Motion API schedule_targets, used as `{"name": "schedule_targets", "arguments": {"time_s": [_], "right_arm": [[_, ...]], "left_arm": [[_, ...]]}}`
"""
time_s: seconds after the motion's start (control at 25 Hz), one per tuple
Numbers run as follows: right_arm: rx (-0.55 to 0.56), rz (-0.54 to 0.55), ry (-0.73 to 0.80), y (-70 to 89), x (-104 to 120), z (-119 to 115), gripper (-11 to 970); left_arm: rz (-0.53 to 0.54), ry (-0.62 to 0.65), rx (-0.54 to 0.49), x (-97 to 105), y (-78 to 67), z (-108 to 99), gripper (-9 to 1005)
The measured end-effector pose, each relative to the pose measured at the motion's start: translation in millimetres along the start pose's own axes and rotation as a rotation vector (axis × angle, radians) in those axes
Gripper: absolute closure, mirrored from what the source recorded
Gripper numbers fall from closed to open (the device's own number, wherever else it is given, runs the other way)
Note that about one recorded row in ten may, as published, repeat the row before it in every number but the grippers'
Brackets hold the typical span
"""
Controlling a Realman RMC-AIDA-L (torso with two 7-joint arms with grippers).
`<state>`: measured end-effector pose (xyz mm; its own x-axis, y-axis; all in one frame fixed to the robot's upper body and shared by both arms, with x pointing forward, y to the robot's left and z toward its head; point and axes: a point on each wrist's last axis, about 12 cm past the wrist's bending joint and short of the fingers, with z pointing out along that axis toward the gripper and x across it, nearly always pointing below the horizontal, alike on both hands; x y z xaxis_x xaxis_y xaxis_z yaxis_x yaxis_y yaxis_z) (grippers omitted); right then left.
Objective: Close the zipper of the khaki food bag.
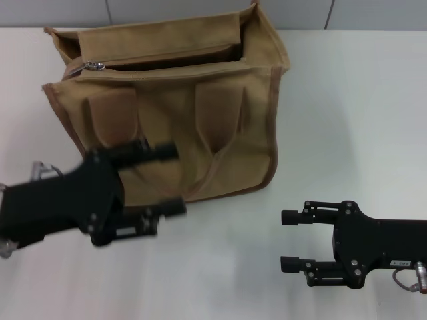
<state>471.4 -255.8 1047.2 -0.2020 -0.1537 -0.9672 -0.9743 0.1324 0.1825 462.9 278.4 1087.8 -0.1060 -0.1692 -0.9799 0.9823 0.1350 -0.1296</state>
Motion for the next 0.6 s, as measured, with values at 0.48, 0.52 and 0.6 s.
{"name": "schedule_targets", "arguments": {"time_s": [0.48,0.52,0.6], "right_arm": [[0.005,0.001,-0.003,-0.2,-0.2,-0.9,254],[0.006,0.002,-0.003,-0.1,-0.1,-1.2,254],[0.009,0.004,-0.004,0.0,0.1,-2.0,254]], "left_arm": [[0.148,-0.452,-0.483,-16.1,13.4,-27.9,248],[0.147,-0.455,-0.551,-14.8,15.9,-35.1,248],[0.135,-0.437,-0.643,-12.0,20.9,-44.5,248]]}}
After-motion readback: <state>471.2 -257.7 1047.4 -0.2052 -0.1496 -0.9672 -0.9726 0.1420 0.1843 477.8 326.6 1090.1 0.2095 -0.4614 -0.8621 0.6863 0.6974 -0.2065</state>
